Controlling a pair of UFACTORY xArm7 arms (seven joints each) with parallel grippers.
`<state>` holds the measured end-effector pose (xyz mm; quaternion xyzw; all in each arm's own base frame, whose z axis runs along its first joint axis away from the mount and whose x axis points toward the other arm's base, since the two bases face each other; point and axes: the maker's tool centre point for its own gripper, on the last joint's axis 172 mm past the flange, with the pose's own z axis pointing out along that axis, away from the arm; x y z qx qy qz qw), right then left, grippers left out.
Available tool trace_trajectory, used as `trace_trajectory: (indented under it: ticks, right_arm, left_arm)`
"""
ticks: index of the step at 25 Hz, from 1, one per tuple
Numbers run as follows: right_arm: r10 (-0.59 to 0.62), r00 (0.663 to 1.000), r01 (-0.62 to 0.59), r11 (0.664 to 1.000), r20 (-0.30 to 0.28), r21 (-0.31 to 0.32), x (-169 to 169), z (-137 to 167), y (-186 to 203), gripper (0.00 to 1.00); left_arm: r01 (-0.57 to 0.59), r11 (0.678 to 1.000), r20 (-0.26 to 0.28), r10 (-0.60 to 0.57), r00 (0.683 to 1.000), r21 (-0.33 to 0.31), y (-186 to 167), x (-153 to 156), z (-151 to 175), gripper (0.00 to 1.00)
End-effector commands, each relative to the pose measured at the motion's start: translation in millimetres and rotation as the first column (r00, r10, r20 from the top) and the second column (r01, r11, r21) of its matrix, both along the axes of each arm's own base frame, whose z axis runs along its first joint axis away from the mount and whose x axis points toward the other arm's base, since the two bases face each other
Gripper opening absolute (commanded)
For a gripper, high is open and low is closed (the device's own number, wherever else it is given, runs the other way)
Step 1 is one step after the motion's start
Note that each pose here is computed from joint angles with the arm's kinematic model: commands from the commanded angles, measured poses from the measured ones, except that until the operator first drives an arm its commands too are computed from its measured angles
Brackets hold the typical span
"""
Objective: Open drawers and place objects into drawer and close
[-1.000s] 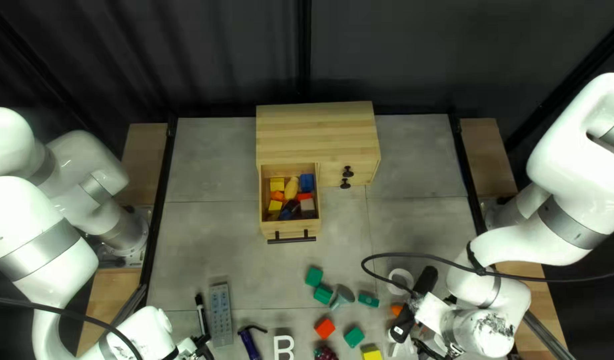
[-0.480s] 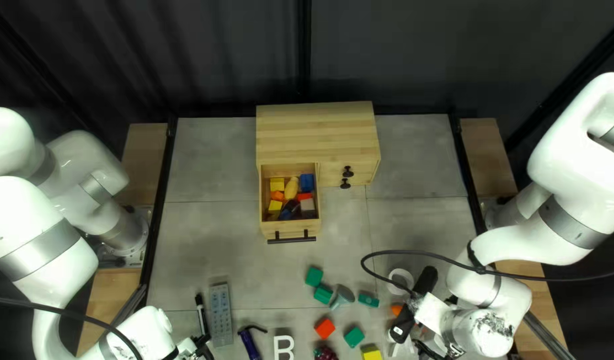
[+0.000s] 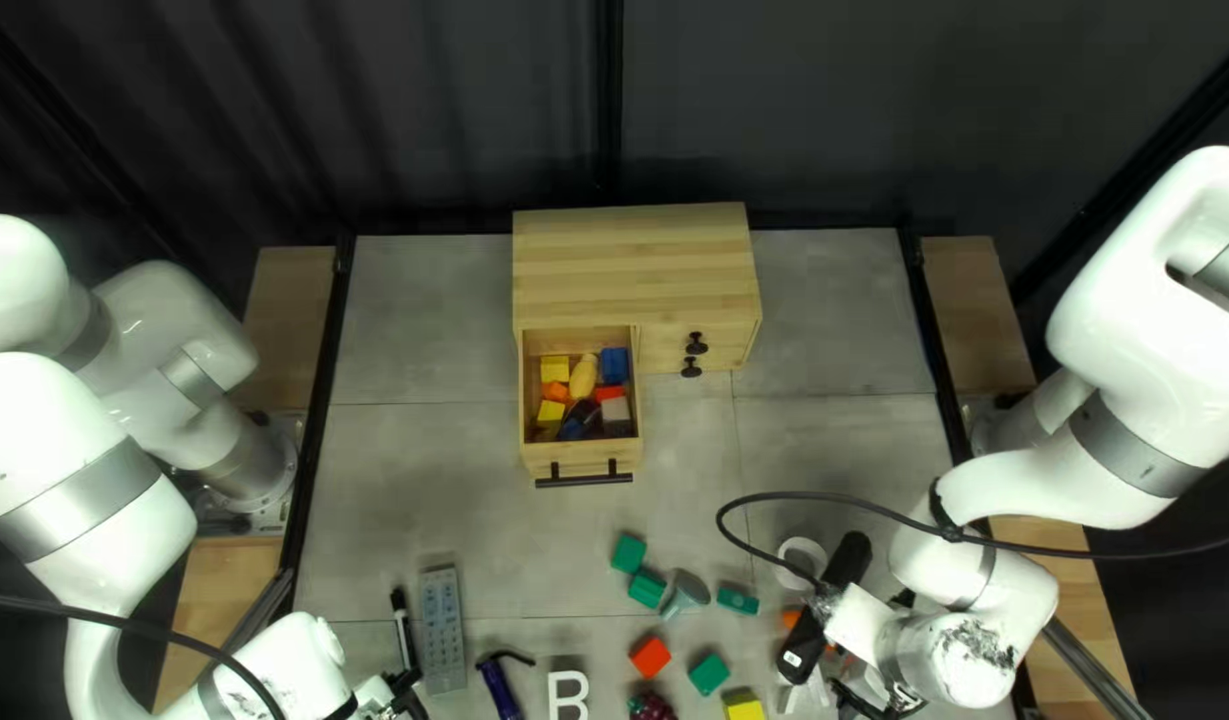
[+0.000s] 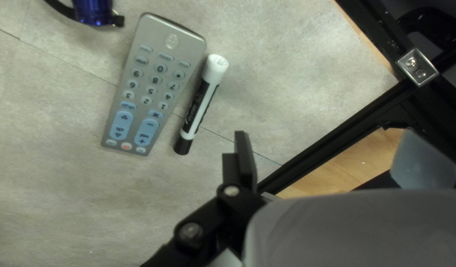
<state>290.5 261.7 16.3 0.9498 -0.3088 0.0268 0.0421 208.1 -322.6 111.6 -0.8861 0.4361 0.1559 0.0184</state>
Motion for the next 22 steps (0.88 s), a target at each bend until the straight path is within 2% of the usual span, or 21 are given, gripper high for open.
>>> trace_trajectory:
  ticks: [1,4,9,18,22]
  right_arm:
    - [0.011,1.0,-0.011,1.0,-0.009,-0.003,1.2,-4.5,-3.2,0.09]
    - [0.016,1.0,-0.016,1.0,-0.01,-0.007,3.2,-1.2,-2.8,0.09]
    - [0.04,0.999,-0.041,0.999,-0.012,-0.024,8.8,21.0,-1.8,0.08]
    - [0.095,0.995,-0.096,0.992,-0.021,-0.079,18.5,95.9,2.1,0.08]
    - [0.116,0.992,-0.12,0.987,-0.038,-0.111,35.2,134.9,-6.7,0.08]
  left_arm:
    - [0.0,1.0,0.0,0.0,1.0,0.0,0.0,0.0,0.0,1.0]
    - [0.0,1.0,0.0,0.0,1.0,0.0,0.0,0.0,0.0,1.0]
    - [0.0,1.0,0.0,0.0,1.0,0.0,0.0,0.0,0.0,1.0]
    - [0.0,1.0,0.0,0.0,1.0,0.0,0.0,0.0,0.0,1.0]
    - [0.0,1.0,0.0,0.0,1.0,0.0,0.0,0.0,0.0,1.0]
